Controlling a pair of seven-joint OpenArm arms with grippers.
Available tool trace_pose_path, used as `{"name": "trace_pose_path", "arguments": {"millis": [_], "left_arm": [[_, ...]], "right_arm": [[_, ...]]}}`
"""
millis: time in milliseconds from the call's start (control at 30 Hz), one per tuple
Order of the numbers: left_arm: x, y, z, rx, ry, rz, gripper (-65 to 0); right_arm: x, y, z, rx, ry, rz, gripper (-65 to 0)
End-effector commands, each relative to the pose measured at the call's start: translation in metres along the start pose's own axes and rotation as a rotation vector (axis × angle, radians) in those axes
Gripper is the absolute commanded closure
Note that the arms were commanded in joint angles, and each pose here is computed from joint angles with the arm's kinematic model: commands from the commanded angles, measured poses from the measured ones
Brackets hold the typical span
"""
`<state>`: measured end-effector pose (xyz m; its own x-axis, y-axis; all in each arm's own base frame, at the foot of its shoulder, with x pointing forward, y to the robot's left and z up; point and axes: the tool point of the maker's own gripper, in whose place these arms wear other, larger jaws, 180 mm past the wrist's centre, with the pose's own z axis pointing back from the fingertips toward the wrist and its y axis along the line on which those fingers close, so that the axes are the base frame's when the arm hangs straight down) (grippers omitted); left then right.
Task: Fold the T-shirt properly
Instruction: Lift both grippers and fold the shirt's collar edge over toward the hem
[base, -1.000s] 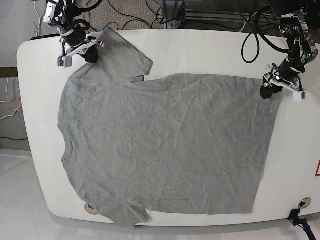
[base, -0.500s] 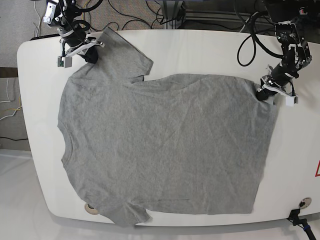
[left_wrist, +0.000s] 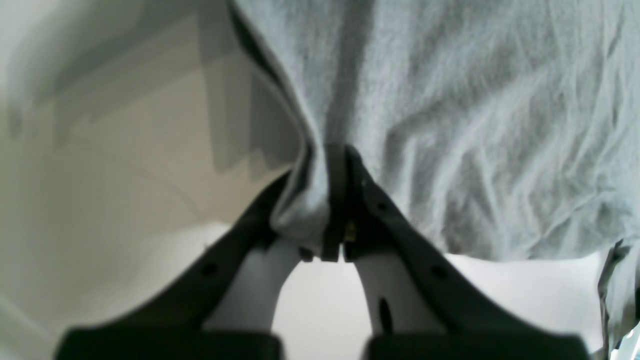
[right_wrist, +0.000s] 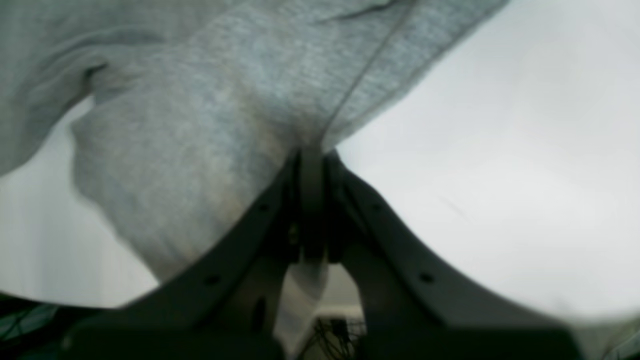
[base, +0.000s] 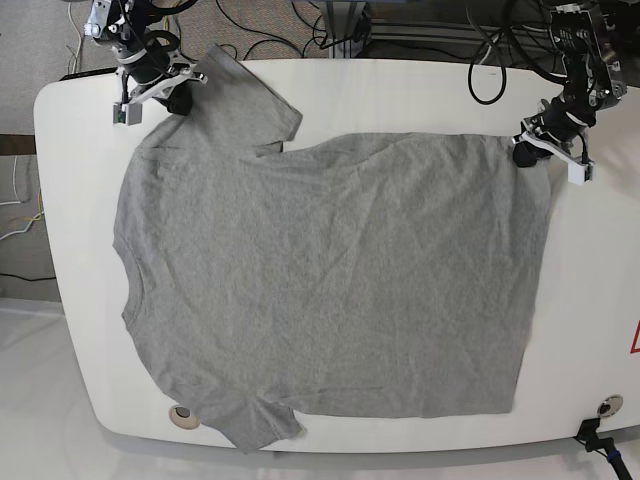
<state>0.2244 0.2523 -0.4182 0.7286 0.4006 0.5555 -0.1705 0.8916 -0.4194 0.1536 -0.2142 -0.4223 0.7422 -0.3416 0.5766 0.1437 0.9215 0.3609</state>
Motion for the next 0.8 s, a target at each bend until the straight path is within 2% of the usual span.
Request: {"name": "trace_pose_path", "arguments": {"millis": [0, 333, 500, 600, 700, 767], "left_arm": [[0.012, -0.004, 0.008, -0.011, -0.035, -0.035, 0.0], [-0.023, -0.013, 0.042, 0.0, 0.026, -0.106, 0.0], [-0.04, -0.016, 0.061, 0.007, 0.065, -0.143, 0.0], [-0.045, -0.016, 0.069, 0.009, 0.08, -0.159, 0.0], [-0.034, -0.007, 0.074, 0.035, 0.047, -0.158, 0.0], [-0.013, -0.018, 0.067, -0.005, -0.004, -0.198, 0.0]], "right_arm": [[0.011, 0.004, 0.011, 0.006, -0.035, 0.033, 0.0], [-0.009, 0.017, 0.048, 0.007, 0.012, 0.087, 0.0], [-0.028, 0.02, 0.062, 0.035, 0.048, 0.015, 0.0], [-0.026, 0.016, 0.069, 0.029, 0.017, 0.003, 0.0], [-0.006, 0.018, 0.073, 0.061, -0.038, 0.061, 0.0], [0.01, 0.018, 0.073, 0.076, -0.082, 0.099, 0.0]]}}
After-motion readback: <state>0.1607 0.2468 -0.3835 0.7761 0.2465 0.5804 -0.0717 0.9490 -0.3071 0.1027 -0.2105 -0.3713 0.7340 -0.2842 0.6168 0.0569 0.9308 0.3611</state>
